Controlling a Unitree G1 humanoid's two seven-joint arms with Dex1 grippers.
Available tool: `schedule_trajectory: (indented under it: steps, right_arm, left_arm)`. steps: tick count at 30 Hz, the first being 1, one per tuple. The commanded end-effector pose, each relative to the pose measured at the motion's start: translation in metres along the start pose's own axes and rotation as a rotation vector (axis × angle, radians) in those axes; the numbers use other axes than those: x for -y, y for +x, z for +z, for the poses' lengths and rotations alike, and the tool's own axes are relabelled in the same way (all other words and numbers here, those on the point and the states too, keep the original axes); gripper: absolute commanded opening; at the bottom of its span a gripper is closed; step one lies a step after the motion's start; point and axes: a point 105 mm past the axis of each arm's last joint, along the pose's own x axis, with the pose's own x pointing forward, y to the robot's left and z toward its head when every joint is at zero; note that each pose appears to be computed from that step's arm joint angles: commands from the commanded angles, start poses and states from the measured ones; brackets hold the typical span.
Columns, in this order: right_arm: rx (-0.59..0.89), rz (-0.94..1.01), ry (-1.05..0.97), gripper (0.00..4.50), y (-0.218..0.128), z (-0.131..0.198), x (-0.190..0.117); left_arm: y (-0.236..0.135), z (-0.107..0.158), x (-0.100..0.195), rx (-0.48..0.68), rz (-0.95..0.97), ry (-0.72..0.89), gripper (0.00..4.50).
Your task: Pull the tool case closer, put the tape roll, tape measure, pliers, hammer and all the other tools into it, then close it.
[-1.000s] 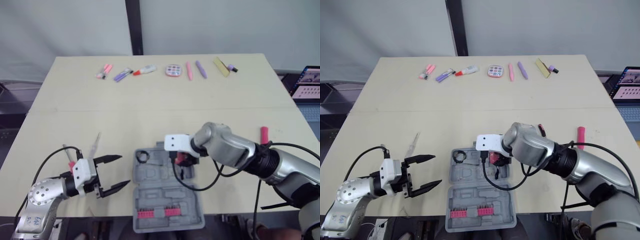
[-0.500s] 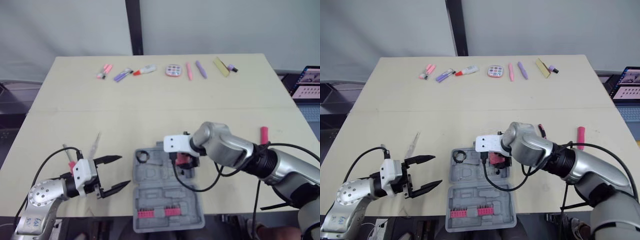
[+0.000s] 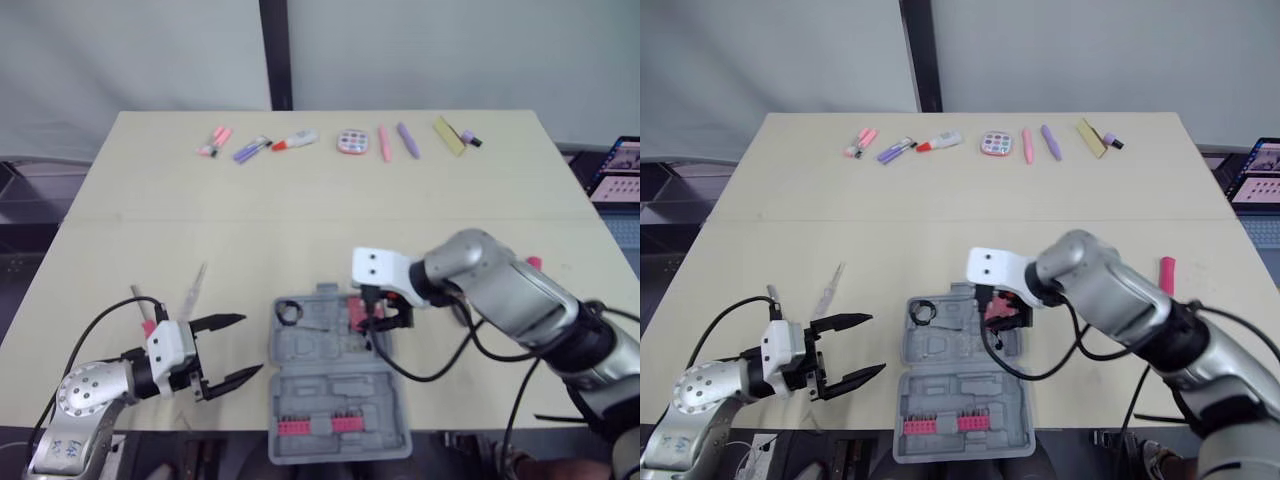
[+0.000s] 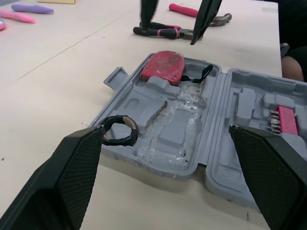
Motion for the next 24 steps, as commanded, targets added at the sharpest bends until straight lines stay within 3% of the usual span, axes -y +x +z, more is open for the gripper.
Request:
schedule_trajectory:
  steps: [1, 8, 20, 24]
  right_arm:
    - [0.150, -0.079, -0.015, 2.33, -0.012, 0.008, 0.010]
    - [0.286, -0.133, 0.001, 2.33, -0.010, -0.009, 0.014]
    - [0.341, -0.121, 0.051, 2.33, 0.010, -0.034, 0.015]
    - [0.352, -0.121, 0.046, 1.06, 0.012, -0.034, 0.015]
  left_arm:
    - [0.000, 0.007, 0.000, 0.018, 0.000, 0.035, 4.50]
    - [-0.001, 0.005, 0.000, 0.012, -0.006, 0.038, 4.50]
    - [-0.006, 0.005, -0.004, -0.006, -0.007, 0.051, 4.50]
    - [-0.007, 0.007, -0.004, -0.010, -0.008, 0.052, 4.50]
